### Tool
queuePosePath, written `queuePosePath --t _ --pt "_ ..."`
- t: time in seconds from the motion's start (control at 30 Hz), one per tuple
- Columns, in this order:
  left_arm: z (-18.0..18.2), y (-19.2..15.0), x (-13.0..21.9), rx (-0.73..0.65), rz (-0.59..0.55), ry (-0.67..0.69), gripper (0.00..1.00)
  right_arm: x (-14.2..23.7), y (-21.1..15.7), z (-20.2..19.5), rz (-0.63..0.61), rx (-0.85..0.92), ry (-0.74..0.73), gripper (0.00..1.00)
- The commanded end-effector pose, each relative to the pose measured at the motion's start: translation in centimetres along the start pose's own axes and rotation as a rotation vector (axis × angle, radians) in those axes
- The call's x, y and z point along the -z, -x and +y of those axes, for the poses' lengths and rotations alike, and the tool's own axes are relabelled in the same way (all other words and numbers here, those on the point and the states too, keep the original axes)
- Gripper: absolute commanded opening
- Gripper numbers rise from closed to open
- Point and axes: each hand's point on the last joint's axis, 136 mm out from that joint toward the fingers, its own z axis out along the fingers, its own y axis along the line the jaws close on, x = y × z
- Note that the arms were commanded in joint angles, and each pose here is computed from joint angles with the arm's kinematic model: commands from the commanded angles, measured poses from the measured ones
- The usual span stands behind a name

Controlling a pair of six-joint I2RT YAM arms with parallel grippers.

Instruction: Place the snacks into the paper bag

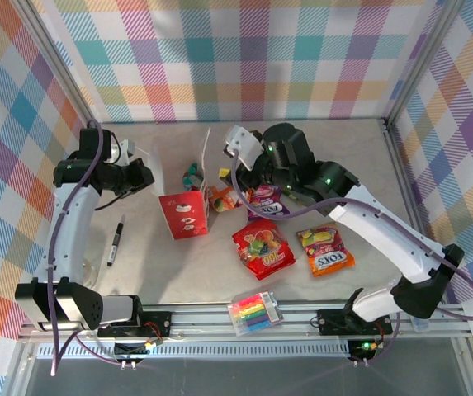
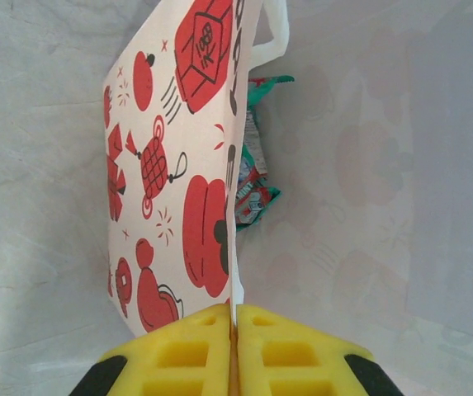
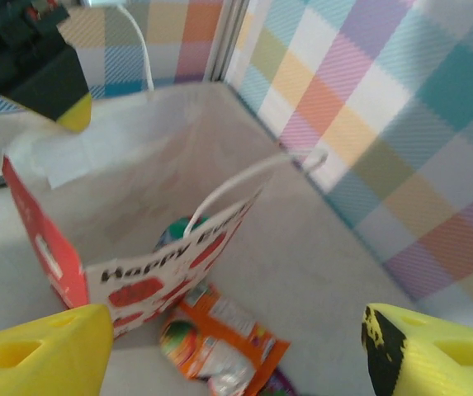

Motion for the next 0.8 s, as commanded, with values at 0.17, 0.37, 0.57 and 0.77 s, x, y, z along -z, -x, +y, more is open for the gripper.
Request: queuePosePath --t 0.17,0.37,0.57,0.77 --pt "0.8 -0.1 1.1 -0.014 0.021 0.059 0.09 2.4 -6.4 -0.7 0.134 -0.375 -0.009 0.86" --pt "0.9 -0.1 1.1 -0.018 0.031 0.072 0.09 3.7 -11.9 -0.7 0.222 -0.632 0.014 0.91" --pt "1.0 -0.2 1.3 -0.02 0.032 0.082 0.09 4.2 -15.3 -1.3 0.26 -0.751 -0.007 0.94" --pt "1.1 -0.5 1.4 -0.024 0.032 0.079 0.09 2.4 -18.6 -1.8 0.317 -0.865 0.013 0.97"
